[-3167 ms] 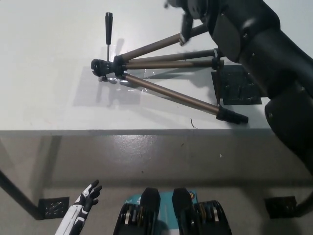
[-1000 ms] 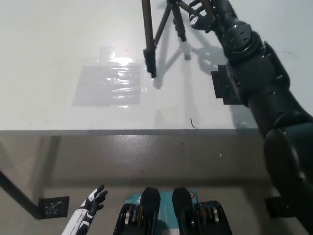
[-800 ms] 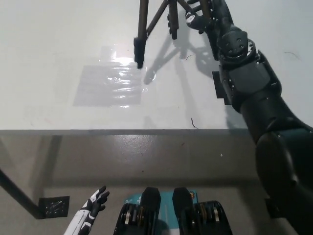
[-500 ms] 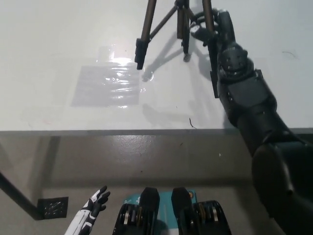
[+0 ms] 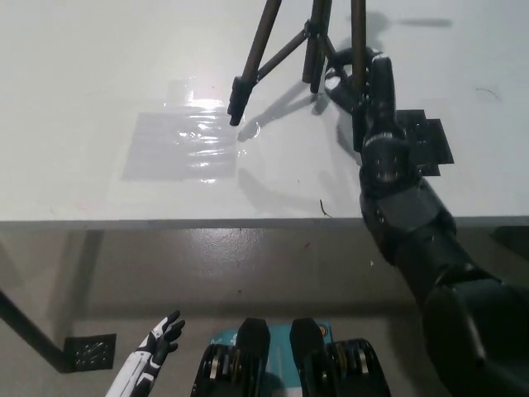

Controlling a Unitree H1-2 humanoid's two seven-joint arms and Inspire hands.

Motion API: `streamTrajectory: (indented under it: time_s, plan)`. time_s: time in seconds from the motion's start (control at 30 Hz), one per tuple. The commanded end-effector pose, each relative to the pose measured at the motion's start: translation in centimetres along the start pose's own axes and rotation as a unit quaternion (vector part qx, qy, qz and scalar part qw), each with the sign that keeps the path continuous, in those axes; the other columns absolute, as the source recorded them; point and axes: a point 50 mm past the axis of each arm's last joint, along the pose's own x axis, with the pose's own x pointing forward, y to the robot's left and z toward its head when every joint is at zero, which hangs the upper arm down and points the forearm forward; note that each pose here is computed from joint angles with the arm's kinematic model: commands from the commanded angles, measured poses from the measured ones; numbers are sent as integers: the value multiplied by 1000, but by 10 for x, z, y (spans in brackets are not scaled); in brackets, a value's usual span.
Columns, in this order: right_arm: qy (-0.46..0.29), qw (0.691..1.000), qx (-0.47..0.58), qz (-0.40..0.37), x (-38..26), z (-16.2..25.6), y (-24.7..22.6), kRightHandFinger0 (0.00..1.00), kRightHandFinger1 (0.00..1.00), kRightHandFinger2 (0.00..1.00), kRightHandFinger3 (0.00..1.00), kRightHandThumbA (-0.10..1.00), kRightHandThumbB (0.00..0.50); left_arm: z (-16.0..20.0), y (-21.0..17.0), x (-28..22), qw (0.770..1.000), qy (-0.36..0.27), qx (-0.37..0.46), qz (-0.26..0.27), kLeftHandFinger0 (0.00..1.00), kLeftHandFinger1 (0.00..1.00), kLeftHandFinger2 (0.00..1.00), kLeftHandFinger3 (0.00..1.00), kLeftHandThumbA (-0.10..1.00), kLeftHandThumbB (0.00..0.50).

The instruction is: A tripod lies near the right hand side of the table and the robot grab a leg of the tripod using its right hand and put it up right.

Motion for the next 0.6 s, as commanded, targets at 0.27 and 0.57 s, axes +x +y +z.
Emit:
streamTrajectory:
  time_s: [0.27, 0.57]
  plan:
    - [-84, 993, -80, 23, -11, -9, 2, 0, 92, 455, 330, -100, 161, 12, 8, 4, 1000, -28, 13, -5, 1000, 1000, 1000, 1000, 1000, 423]
    - [-53, 996, -64, 21, -7, -11, -4, 0, 198, 571, 495, -100, 143, 13, 8, 6, 999, -30, 17, -4, 1000, 1000, 1000, 1000, 1000, 406]
